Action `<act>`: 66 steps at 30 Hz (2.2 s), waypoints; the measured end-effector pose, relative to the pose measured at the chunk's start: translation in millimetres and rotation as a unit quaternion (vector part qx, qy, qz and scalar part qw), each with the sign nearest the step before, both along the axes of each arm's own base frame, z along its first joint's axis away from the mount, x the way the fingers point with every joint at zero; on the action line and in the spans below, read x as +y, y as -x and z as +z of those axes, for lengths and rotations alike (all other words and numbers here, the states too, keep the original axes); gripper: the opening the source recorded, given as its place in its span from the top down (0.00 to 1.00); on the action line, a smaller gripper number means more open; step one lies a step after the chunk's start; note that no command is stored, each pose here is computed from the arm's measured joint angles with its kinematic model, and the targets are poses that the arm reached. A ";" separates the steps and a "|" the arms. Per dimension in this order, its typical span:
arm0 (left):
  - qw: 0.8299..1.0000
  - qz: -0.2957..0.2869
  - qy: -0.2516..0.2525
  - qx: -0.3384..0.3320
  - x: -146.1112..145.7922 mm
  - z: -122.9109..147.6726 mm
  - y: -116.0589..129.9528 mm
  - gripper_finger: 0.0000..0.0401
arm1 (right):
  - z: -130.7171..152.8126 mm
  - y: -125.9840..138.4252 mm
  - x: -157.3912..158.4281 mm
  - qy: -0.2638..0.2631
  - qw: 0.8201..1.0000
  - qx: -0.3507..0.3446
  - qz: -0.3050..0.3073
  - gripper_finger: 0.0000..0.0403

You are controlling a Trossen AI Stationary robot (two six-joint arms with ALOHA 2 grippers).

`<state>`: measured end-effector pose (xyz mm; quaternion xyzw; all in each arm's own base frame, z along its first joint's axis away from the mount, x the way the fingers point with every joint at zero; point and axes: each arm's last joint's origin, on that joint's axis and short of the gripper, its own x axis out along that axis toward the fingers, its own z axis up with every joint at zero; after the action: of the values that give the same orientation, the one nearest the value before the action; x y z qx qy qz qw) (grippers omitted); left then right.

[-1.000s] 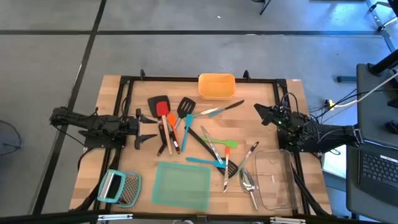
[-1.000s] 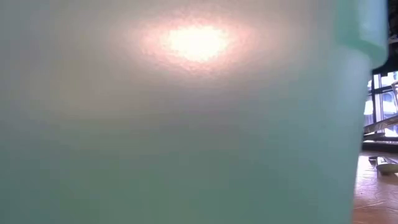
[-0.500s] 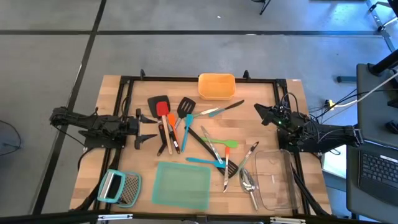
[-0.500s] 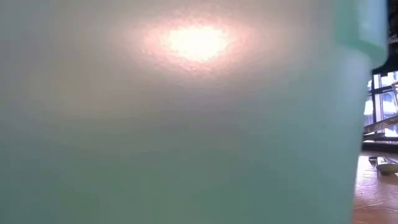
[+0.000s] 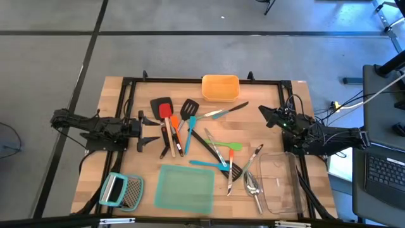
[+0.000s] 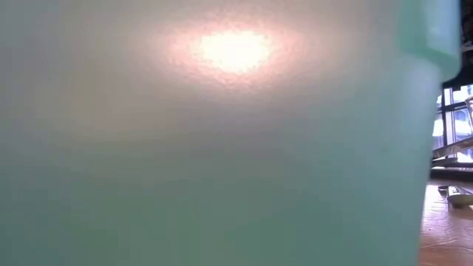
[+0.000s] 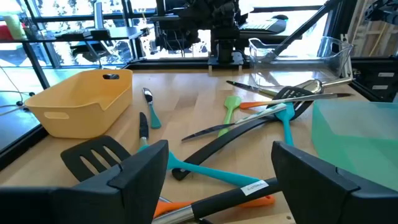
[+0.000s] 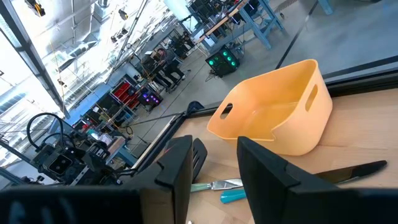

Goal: Pick & Place Kitchen Items

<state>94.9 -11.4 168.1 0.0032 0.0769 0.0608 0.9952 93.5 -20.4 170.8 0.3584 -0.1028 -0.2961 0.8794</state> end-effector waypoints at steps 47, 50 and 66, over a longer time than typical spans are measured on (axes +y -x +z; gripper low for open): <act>0.862 -0.053 -0.030 -0.503 0.7 91.5 28.9 0.30 | 0.0 0.0 0.0 0.000 1.000 0.000 0.000 0.68; 0.857 -0.044 -0.044 -0.511 1.1 92.7 30.5 0.30 | 0.0 0.0 0.0 0.000 1.000 0.000 0.000 0.68; 0.837 0.005 -0.113 -0.536 3.0 97.1 36.9 0.30 | 0.0 0.0 0.0 0.000 1.000 0.000 0.000 0.68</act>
<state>58.0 -8.4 265.3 0.0818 -0.4758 0.0662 0.8732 93.5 -20.4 170.8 0.3584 -0.1029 -0.2961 0.8794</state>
